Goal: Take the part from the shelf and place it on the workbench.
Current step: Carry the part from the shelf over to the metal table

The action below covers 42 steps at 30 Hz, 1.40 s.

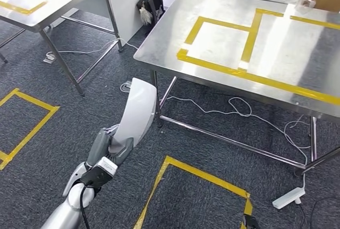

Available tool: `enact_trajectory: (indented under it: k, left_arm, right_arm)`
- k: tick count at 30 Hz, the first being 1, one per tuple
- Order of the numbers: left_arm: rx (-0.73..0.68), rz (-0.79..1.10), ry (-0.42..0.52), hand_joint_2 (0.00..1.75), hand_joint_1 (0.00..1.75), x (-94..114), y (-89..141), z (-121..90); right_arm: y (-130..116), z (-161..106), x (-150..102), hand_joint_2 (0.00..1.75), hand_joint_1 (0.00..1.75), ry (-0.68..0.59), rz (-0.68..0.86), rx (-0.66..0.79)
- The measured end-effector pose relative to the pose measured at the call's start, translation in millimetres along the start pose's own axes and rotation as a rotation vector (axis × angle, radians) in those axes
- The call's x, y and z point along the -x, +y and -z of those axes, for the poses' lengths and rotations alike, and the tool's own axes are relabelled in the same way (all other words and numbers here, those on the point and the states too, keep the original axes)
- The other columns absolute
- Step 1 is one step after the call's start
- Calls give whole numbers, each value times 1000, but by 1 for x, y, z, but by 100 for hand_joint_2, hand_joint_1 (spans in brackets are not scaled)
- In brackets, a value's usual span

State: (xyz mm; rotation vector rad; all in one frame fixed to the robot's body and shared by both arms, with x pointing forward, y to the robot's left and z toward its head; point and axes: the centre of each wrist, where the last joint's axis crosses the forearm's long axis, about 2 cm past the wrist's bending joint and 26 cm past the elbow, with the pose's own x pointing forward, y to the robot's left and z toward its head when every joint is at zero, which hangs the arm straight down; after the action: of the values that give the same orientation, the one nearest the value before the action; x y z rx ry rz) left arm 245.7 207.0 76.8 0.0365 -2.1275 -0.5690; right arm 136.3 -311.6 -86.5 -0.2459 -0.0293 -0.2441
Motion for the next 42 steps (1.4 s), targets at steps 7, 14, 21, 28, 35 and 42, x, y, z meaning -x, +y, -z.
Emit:
enact_trajectory:
  k: [7, 14, 21, 28, 35, 42]
  left_arm:
    - [27, 4, -25, 175, 175, 1, 3, 9]
    - [37, 3, -39, 175, 175, 2, 6, 18]
    - [9, 1, -81, 175, 175, -4, 14, 51]
    - [14, 6, -82, 175, 175, -4, 14, 55]
    - [15, 6, -84, 175, 175, -4, 14, 55]
    - [-45, 195, -101, 175, 175, -13, 14, 78]
  right_arm:
    - [1, 0, 1, 175, 0, 11, -17, 3]
    - [4, -2, -4, 175, 0, -1, -34, 3]
    - [8, -5, -10, 175, 0, -14, -52, 10]
    - [10, -5, -9, 175, 0, -12, -66, 10]
    - [10, -5, -8, 175, 0, -11, -67, 8]
    - [15, -6, -10, 175, 0, -23, -70, -1]
